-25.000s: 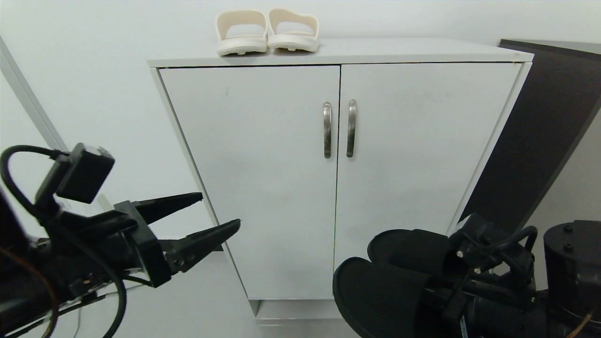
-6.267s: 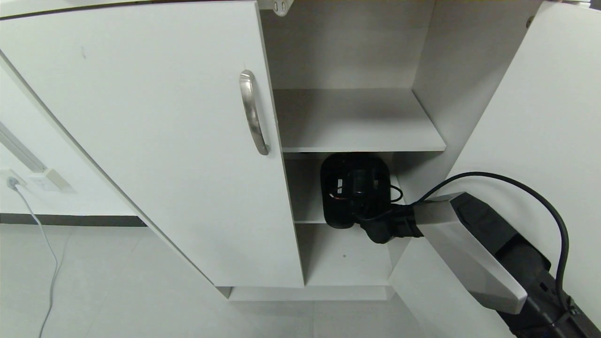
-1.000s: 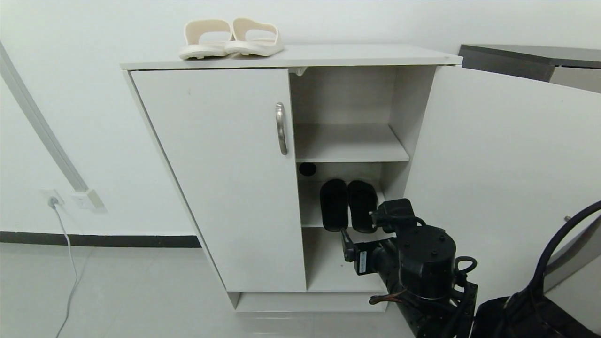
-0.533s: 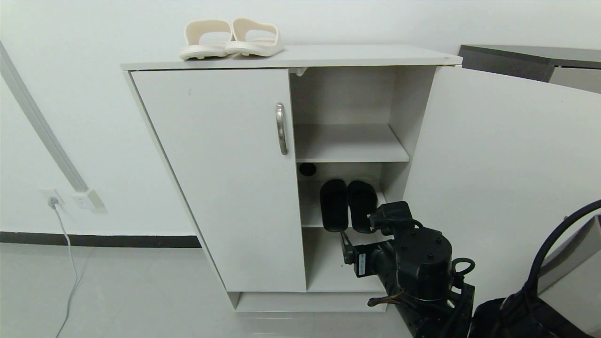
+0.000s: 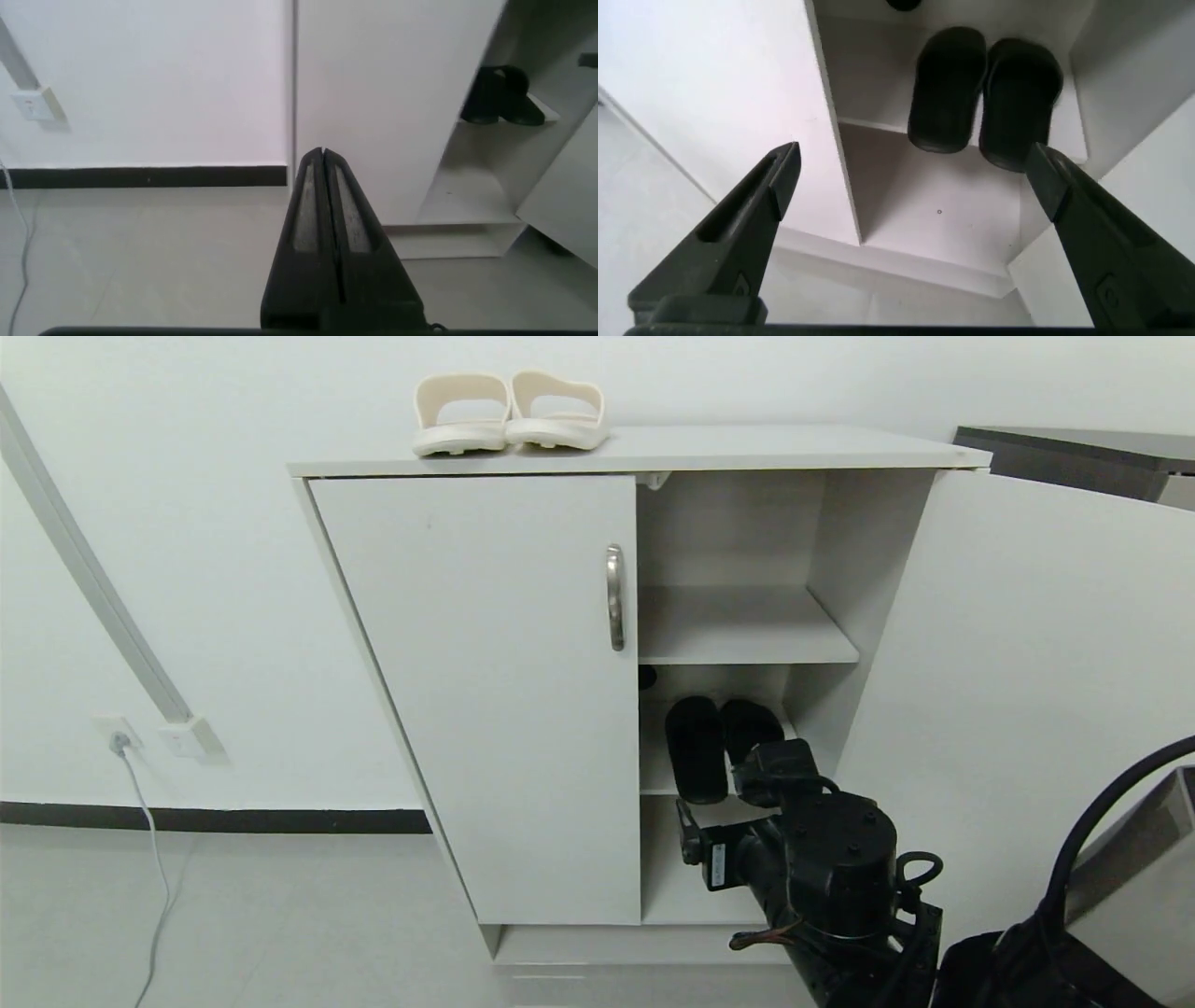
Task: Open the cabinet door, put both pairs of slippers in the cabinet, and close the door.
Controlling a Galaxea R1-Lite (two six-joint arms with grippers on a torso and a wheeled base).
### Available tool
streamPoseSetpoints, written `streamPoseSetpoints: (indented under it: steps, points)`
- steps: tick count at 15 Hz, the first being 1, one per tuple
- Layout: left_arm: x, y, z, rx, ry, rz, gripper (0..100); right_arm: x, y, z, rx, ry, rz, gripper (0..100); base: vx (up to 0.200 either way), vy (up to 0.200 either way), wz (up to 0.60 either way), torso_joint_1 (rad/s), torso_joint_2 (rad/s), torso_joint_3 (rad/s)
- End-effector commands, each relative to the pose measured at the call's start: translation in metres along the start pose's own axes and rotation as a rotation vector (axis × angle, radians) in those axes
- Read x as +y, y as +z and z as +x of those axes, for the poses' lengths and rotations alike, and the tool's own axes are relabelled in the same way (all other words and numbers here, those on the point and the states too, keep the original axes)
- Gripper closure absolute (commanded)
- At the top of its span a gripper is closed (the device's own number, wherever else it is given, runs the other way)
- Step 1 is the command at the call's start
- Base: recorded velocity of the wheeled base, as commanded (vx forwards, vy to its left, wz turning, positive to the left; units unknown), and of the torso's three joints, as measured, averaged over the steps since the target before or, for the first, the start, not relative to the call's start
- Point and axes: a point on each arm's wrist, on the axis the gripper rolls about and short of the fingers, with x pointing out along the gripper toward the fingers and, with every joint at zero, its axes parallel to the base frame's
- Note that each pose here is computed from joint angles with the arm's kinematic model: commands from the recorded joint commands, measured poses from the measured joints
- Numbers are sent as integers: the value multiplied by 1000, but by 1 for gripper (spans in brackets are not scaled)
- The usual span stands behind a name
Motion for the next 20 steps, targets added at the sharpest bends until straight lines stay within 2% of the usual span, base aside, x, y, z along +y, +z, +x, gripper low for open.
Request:
streamPoseSetpoints:
  steps: [1, 17, 20]
  points:
    - [0, 0, 0, 1, 0, 0, 100, 0, -1, 0, 2, 0, -1, 0, 0, 200, 0, 2, 2, 7]
    - [0, 0, 0, 1, 3, -2, 100, -5, -5, -2, -1, 4, -26, 0, 0, 200, 0, 1, 2, 2]
    - [0, 0, 0, 1, 3, -2, 100, -6, -6, -3, 3, 4, -29, 0, 0, 0, 0, 0, 0, 0]
